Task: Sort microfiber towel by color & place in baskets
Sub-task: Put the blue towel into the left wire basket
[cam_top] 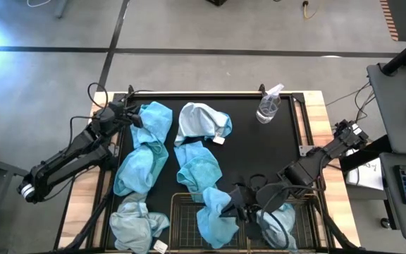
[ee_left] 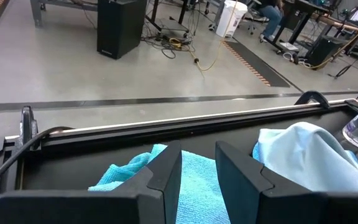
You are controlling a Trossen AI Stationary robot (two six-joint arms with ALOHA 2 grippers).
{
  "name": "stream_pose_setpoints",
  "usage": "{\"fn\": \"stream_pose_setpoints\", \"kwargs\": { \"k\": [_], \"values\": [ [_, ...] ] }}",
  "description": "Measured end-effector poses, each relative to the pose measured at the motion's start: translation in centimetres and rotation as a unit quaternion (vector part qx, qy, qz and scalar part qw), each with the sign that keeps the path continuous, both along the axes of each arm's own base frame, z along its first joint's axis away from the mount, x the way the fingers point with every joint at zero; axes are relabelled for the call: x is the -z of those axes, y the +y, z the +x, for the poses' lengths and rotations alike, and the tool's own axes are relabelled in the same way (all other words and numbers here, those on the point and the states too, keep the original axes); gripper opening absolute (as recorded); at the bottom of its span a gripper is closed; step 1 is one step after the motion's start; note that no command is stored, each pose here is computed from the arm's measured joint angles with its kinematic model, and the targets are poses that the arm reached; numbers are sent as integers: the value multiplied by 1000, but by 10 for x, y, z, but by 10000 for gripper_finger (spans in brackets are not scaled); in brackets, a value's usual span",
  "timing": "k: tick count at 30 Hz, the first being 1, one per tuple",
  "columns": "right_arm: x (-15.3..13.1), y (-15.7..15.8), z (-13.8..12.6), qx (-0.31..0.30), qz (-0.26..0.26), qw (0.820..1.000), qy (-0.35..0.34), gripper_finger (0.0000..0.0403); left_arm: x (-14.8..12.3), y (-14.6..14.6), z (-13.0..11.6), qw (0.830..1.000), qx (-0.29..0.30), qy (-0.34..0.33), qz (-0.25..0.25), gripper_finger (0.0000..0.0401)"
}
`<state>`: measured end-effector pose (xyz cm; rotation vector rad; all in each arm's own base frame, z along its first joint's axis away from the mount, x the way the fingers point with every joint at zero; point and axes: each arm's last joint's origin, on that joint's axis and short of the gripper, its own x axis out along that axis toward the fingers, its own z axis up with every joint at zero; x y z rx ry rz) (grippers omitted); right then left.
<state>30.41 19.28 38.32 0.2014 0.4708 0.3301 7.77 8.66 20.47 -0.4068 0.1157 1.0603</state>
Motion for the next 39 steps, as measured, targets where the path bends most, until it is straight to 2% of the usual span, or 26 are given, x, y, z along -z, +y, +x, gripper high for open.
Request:
{"fn": "stream_pose_setpoints", "kwargs": {
  "k": [4,8,19,24,33,39],
  "values": [
    [-14,2,0,-34,5,999,-35,9,0,0,0,1000,8,-3,-3,84],
    [-16,3,-1,-47,-5,998,-40,9,1,-1,0,1000,10,0,-6,84],
    [-4,2,0,-19,-4,1000,5,14,1,-1,0,1000,10,4,-6,84],
    [4,2,1,-4,-7,999,38,45,1,-1,0,1000,11,5,-5,84],
    [10,4,7,1,-10,999,43,128,1,-1,0,1000,11,7,-5,84],
    [10,4,5,-9,-9,999,50,150,1,-1,0,1000,13,7,-5,84]
  ]
}}
